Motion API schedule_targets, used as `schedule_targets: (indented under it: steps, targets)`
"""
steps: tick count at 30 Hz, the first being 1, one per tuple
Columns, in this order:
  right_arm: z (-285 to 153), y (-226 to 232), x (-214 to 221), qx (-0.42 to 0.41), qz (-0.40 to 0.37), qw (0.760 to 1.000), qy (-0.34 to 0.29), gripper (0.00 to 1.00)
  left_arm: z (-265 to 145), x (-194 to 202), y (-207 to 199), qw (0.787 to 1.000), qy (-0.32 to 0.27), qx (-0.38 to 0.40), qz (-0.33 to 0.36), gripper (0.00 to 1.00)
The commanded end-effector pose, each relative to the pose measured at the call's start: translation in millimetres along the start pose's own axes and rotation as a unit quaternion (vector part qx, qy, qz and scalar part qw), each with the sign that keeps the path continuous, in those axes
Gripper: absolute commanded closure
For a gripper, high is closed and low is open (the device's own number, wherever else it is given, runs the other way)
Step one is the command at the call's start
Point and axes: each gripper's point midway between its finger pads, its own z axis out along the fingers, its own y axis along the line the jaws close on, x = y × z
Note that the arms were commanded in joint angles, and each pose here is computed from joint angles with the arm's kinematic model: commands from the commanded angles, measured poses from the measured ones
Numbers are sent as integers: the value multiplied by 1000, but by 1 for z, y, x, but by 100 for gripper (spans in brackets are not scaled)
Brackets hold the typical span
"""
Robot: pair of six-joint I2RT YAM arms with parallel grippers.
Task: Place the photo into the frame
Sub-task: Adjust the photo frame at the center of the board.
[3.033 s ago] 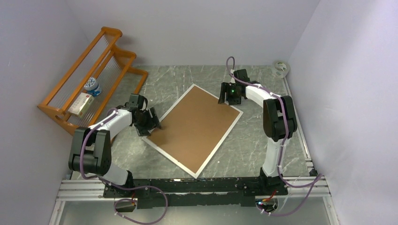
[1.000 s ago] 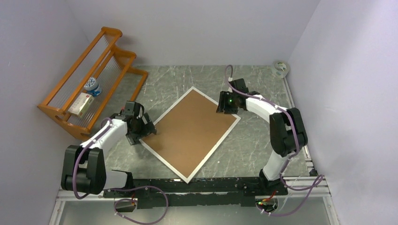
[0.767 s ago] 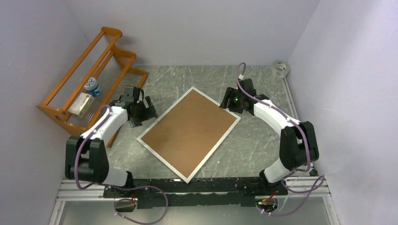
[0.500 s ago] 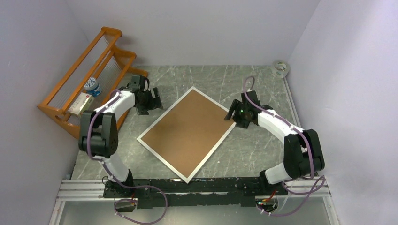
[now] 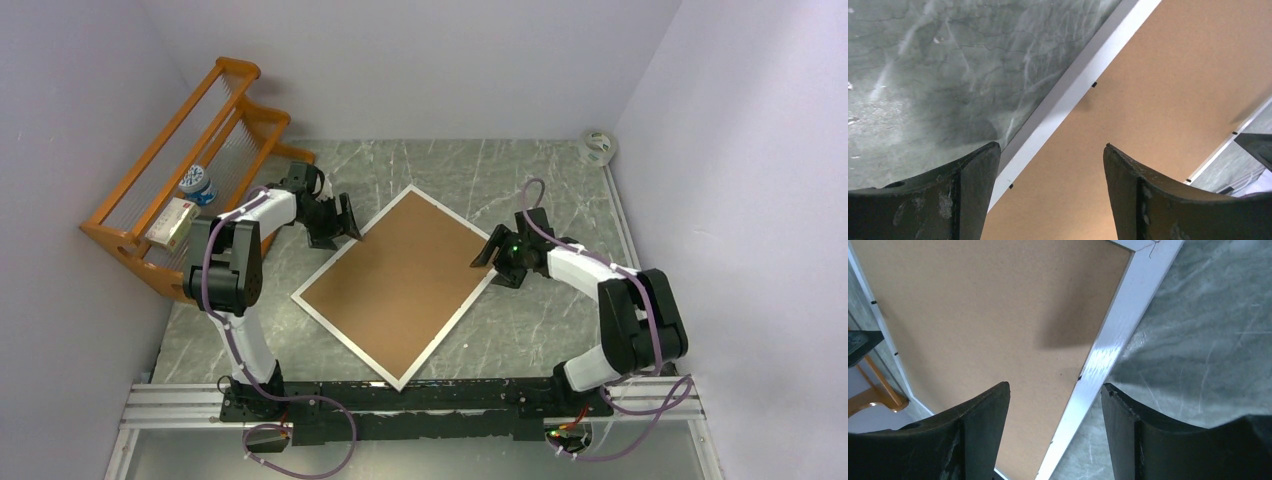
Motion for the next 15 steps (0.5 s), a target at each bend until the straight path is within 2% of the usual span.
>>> schedule_targets:
  steps: [1,15]
  targets:
    - [10,15,-12,-31,12,999,-7,30,6,13,-4,999,28,29,7,21]
    - [16,27,-85,-48,-3,996,-69,32,12,47,1,996,73,43,-21,25]
